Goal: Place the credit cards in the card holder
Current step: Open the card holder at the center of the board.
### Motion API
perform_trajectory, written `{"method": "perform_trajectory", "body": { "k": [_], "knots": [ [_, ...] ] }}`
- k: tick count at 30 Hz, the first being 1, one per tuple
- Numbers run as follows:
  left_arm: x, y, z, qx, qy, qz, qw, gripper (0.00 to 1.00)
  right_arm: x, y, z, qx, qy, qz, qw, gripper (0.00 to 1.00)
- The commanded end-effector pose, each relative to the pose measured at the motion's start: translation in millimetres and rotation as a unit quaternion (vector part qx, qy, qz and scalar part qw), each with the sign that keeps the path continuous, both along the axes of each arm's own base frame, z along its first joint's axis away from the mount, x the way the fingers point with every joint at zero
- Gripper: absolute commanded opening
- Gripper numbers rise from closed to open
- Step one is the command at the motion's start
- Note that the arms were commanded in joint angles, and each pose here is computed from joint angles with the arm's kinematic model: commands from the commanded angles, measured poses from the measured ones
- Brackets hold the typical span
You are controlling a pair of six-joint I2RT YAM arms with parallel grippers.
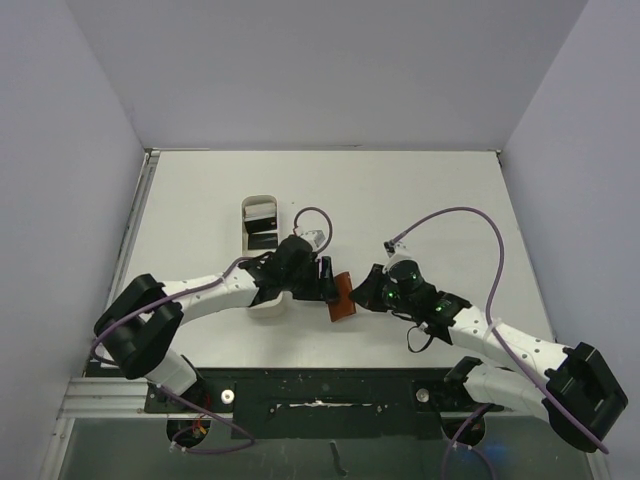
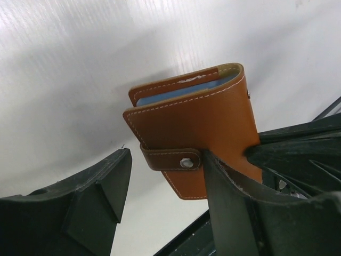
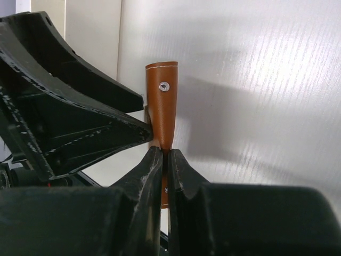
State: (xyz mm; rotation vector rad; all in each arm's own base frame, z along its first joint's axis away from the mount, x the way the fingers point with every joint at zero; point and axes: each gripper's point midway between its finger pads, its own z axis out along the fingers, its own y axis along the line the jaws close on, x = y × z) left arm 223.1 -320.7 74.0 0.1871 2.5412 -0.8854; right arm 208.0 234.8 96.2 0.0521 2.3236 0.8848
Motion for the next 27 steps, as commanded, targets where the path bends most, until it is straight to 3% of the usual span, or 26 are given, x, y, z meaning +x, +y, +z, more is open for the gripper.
{"method": "perform_trajectory", "body": {
  "k": [1, 11, 16, 23, 27],
  "knots": [
    [6, -25, 12, -0.034, -0.024, -0.029, 0.999, 0.55, 12, 12, 27, 0.030, -0.042, -0.007, 0.999, 0.00],
    [6, -17, -27, 0.028, -0.002, -0.023, 0.999, 0.49, 7, 16, 15, 0.027, -0.032, -0.002, 0.999, 0.00],
    [8, -15, -34, 0.050, -0.005, -0.023, 0.998, 0.35, 6, 15, 12, 0.021, -0.030, -0.001, 0.999, 0.00],
    [10, -12, -36, 0.065, -0.008, -0.023, 0.998, 0.02, 1, 6, -1, 0.000, -0.020, -0.008, 1.000, 0.00],
    [10, -9, -33, 0.065, -0.011, -0.021, 0.998, 0.00, -2, -3, -7, -0.013, -0.016, -0.017, 1.000, 0.00]
  ]
}}
